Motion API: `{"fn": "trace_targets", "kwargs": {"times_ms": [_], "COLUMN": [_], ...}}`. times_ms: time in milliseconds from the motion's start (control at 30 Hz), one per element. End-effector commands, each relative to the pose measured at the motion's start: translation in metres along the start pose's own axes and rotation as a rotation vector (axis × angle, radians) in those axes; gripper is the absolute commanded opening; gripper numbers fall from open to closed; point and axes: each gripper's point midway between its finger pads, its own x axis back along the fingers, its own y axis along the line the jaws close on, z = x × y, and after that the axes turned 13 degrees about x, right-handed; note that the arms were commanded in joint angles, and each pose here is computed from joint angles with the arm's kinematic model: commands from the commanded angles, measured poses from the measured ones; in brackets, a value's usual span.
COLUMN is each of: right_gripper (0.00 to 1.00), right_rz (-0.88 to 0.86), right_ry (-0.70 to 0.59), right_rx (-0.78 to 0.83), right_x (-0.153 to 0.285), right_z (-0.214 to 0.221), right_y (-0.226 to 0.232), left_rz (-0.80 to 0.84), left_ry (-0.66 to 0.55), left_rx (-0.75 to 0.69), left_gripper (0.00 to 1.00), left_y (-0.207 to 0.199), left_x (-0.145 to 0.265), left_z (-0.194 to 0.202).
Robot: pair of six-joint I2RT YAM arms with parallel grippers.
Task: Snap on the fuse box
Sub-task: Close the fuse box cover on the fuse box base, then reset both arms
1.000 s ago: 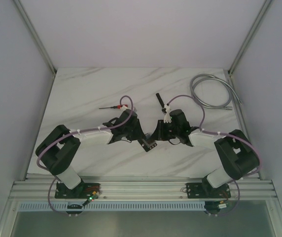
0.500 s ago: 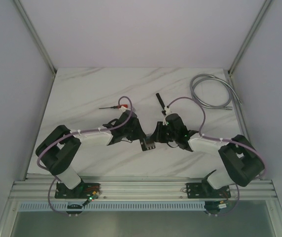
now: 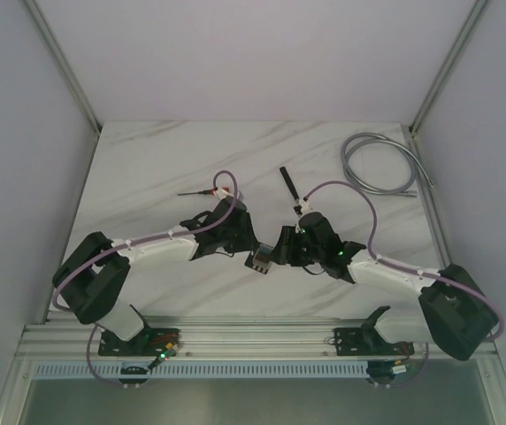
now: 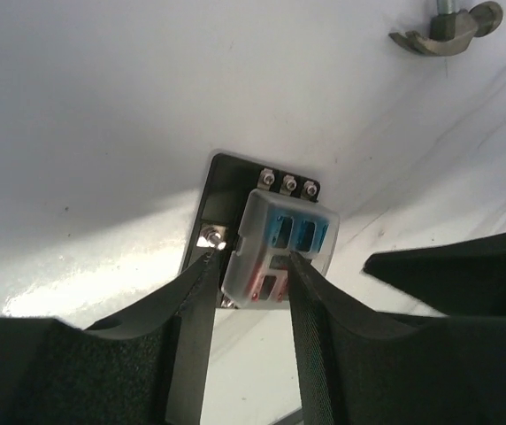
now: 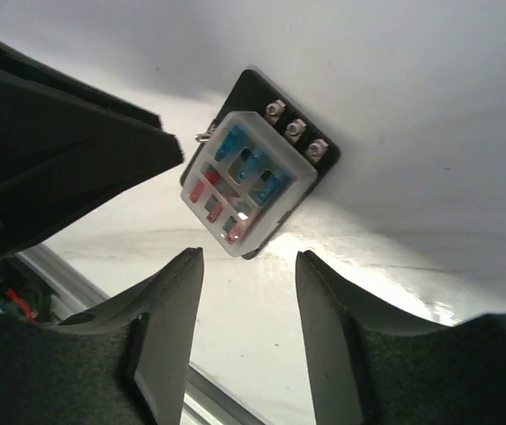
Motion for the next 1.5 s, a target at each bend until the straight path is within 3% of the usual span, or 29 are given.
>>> {"fn": "trace_targets", "kwargs": {"times_ms": [0,67,300,400,600,700,867,1100,1233,1333,1400,1433,1467], "right_gripper": [0.60,0.73,1.00,0.99,0.99,0.99,0.99,1.00,1.00,1.00,1.00,1.00,1.00], "right_rz": [0.184,0.331,0.738,0.903,1.137,1.165,1.143,1.034,0.977,0.983,0.962,0.941,0.940], "right_ry": [-0.035,-0.081,-0.317,-0.429,-0.608,-0.633,-0.689,-0.801,-0.765,-0.817,-0.711,-0.781,-0.758], "right_rx": [0.031,0.052,0.081,0.086,0.067,0.046,0.020,0.197,0.252,0.258,0.247,0.268,0.263], "right_x": [0.017,0.030,0.094,0.121,0.160,0.160,0.150,0.153,0.142,0.136,0.122,0.128,0.123], "right_z": [-0.003,-0.013,-0.067,-0.089,-0.111,-0.106,-0.098,-0.114,-0.123,-0.120,-0.116,-0.127,-0.119], "right_y": [-0.033,-0.061,-0.140,-0.172,-0.236,-0.260,-0.285,-0.266,-0.269,-0.282,-0.289,-0.284,-0.287], "left_rz": [-0.064,-0.095,-0.217,-0.315,-0.534,-0.675,-0.893,-0.771,-0.701,-0.667,-0.589,-0.533,-0.483], "left_ry": [-0.008,-0.074,-0.327,-0.491,-0.824,-0.999,-1.221,-1.133,-1.120,-1.114,-1.127,-1.136,-1.116], "left_rx": [-0.022,-0.023,0.016,0.057,0.256,0.323,0.309,0.098,0.013,-0.029,-0.047,-0.076,-0.127], "left_gripper": [0.49,0.61,0.87,0.99,1.00,1.00,1.00,1.00,1.00,1.00,1.00,1.00,1.00], "left_y": [0.023,0.035,0.085,0.116,0.188,0.227,0.272,0.277,0.271,0.265,0.256,0.250,0.244], "left_x": [0.013,0.022,0.060,0.084,0.146,0.178,0.213,0.166,0.148,0.140,0.137,0.134,0.127], "left_z": [0.004,-0.008,-0.076,-0.112,-0.173,-0.186,-0.196,-0.222,-0.235,-0.243,-0.247,-0.246,-0.244]}}
